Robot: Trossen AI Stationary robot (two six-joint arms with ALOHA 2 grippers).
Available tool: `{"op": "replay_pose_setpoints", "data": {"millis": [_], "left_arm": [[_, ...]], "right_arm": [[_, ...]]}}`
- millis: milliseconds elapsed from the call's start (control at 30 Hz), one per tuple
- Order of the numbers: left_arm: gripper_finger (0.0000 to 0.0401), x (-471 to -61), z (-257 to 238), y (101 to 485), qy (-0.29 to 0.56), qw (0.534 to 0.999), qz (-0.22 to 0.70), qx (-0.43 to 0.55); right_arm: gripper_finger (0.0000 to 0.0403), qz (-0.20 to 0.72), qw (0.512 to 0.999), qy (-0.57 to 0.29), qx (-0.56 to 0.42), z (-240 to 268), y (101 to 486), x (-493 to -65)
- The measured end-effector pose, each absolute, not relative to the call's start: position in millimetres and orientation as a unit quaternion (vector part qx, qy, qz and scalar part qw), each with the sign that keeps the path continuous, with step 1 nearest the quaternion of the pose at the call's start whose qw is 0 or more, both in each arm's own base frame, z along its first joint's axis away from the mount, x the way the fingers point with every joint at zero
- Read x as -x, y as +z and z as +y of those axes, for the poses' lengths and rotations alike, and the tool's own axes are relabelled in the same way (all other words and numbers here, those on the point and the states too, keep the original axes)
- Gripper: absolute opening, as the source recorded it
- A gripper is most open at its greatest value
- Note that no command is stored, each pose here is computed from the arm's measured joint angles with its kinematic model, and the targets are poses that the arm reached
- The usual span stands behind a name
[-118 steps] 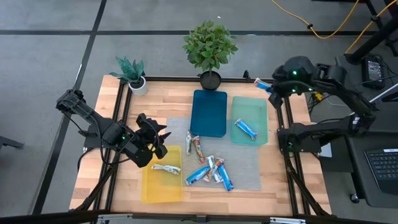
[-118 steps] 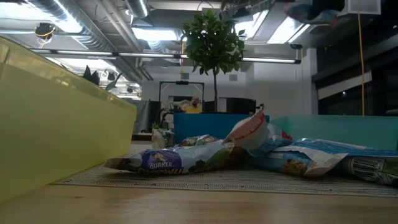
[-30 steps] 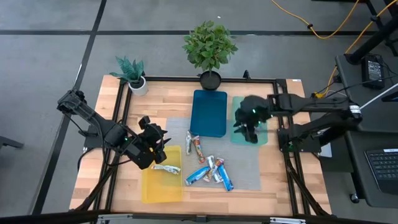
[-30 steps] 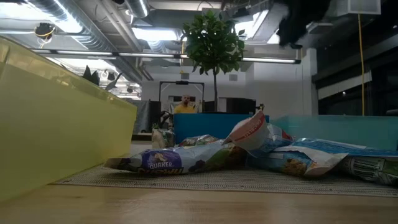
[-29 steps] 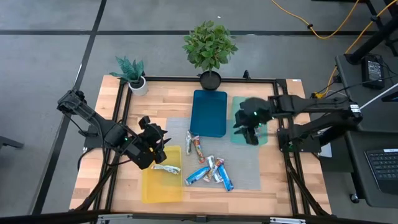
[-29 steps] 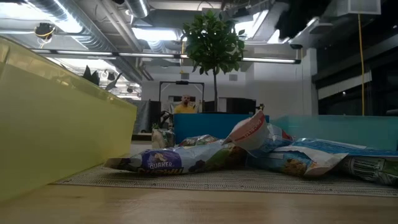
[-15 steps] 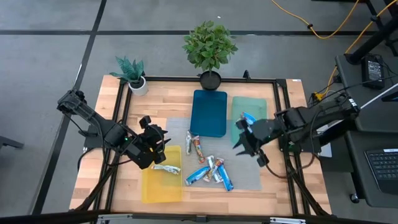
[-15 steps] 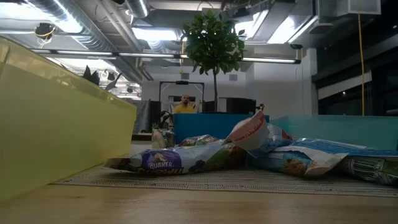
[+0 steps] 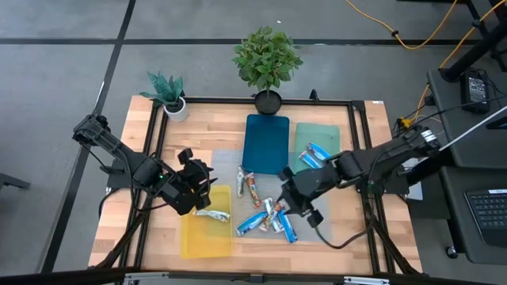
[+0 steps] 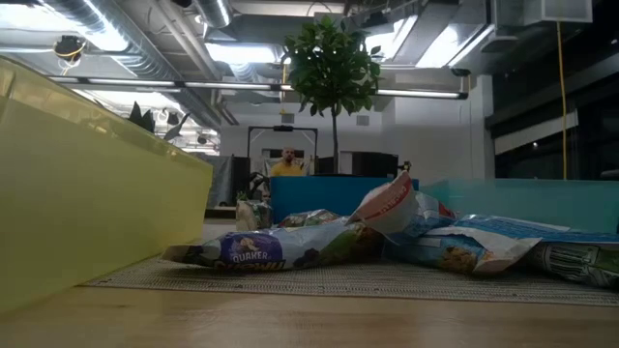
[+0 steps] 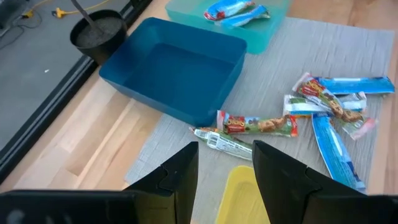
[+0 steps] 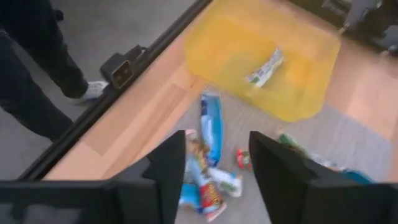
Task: Pick and place Granola Bars by type
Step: Put the red granola bar into the green bin
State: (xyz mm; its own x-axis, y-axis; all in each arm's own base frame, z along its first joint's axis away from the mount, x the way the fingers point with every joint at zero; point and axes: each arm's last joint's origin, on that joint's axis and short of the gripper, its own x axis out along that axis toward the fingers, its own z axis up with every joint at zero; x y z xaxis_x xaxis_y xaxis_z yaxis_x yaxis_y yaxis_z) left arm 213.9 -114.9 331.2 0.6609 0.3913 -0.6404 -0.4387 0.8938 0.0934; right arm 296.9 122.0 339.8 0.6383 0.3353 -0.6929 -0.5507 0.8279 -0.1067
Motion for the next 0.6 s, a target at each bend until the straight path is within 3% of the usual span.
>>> {"op": "replay_pose_setpoints", "data": {"millis": [233, 600], "left_arm": [[0.0143, -214, -116, 332, 0.217, 0.913, 0.346, 0.018], [0.0143, -216, -119, 333, 0.197, 0.918, 0.344, 0.020]], "right_arm": [[0.0251, 0.416, 0.860, 0.218, 0.199, 130, 332, -325], [0.0255, 0.518, 0.796, 0.241, 0.199, 133, 270, -346]]}}
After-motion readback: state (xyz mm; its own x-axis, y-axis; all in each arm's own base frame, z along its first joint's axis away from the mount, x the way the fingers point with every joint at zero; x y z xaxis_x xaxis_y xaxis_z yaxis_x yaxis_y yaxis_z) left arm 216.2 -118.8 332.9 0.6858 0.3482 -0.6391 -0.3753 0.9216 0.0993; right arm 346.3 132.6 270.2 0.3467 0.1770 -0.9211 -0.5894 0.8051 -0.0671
